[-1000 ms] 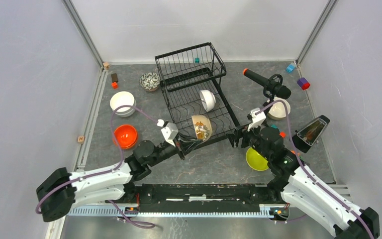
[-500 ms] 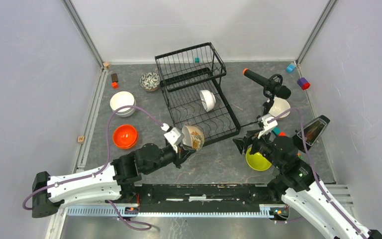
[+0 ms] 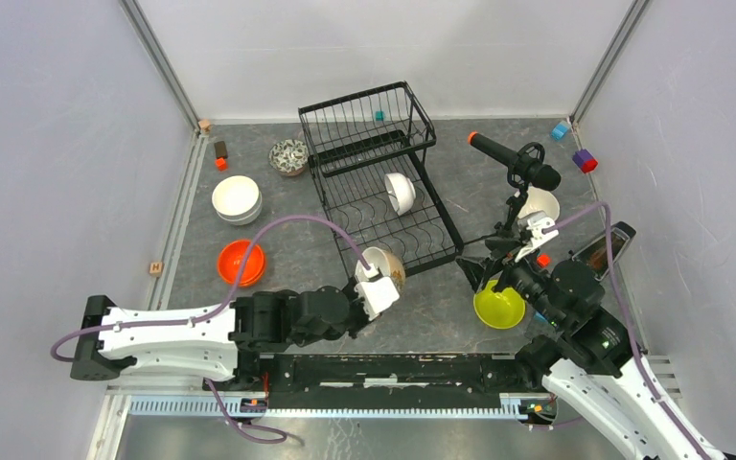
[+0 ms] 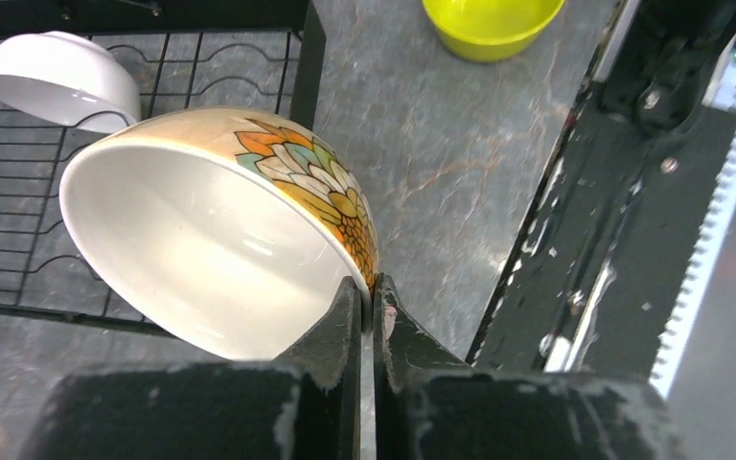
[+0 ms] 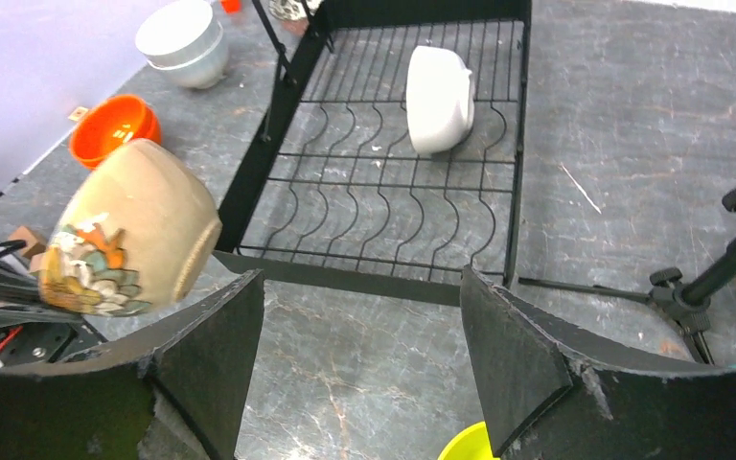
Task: Unload the bowls from the dish rack
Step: Place the bowl at the center of the board.
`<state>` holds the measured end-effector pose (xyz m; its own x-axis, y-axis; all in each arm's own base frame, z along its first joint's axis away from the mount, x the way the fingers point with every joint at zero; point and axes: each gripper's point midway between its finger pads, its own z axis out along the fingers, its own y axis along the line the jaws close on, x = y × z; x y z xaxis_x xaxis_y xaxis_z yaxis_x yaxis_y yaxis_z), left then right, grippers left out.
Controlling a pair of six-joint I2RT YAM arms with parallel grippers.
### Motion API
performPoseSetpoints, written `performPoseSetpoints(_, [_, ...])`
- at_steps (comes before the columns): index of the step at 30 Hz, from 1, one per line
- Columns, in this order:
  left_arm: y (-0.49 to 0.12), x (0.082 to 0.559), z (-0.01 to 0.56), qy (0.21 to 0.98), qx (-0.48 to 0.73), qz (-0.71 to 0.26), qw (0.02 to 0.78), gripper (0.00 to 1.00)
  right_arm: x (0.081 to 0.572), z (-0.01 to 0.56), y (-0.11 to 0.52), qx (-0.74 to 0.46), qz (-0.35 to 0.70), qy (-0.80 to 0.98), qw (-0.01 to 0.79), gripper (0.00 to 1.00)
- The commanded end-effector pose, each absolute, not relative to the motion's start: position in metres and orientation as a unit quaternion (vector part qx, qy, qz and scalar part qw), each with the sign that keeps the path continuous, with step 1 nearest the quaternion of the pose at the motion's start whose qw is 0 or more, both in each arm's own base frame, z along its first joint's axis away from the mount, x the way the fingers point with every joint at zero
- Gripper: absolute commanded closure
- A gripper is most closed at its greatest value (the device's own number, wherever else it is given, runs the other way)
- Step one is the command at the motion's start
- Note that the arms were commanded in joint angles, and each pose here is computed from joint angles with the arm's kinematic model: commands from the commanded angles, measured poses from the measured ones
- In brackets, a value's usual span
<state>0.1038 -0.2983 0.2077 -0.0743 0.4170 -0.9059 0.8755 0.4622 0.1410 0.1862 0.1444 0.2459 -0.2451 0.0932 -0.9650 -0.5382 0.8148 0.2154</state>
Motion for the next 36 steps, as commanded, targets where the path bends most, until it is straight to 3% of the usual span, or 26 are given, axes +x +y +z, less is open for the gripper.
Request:
performPoseSetpoints(1, [-0.296, 0.111, 0.233, 0.648, 0.513, -0.183, 0.532, 0.98, 0.179, 0.266, 0.15, -0.174, 0.282, 0.731, 0.596, 0.2])
performPoseSetpoints(16, [-0.321, 0.061, 0.2, 0.58, 0.635, -0.191, 0.473, 0.98, 0.175, 0.231, 0.159, -0.191, 0.285, 0.769, 0.539, 0.21])
performPoseSetpoints(36, [-0.334, 0.043, 0.122, 0.588, 0.7, -0.129, 0.384, 0.98, 0.173, 0.196, 0.152, -0.179, 0.265, 0.799, 0.51, 0.22])
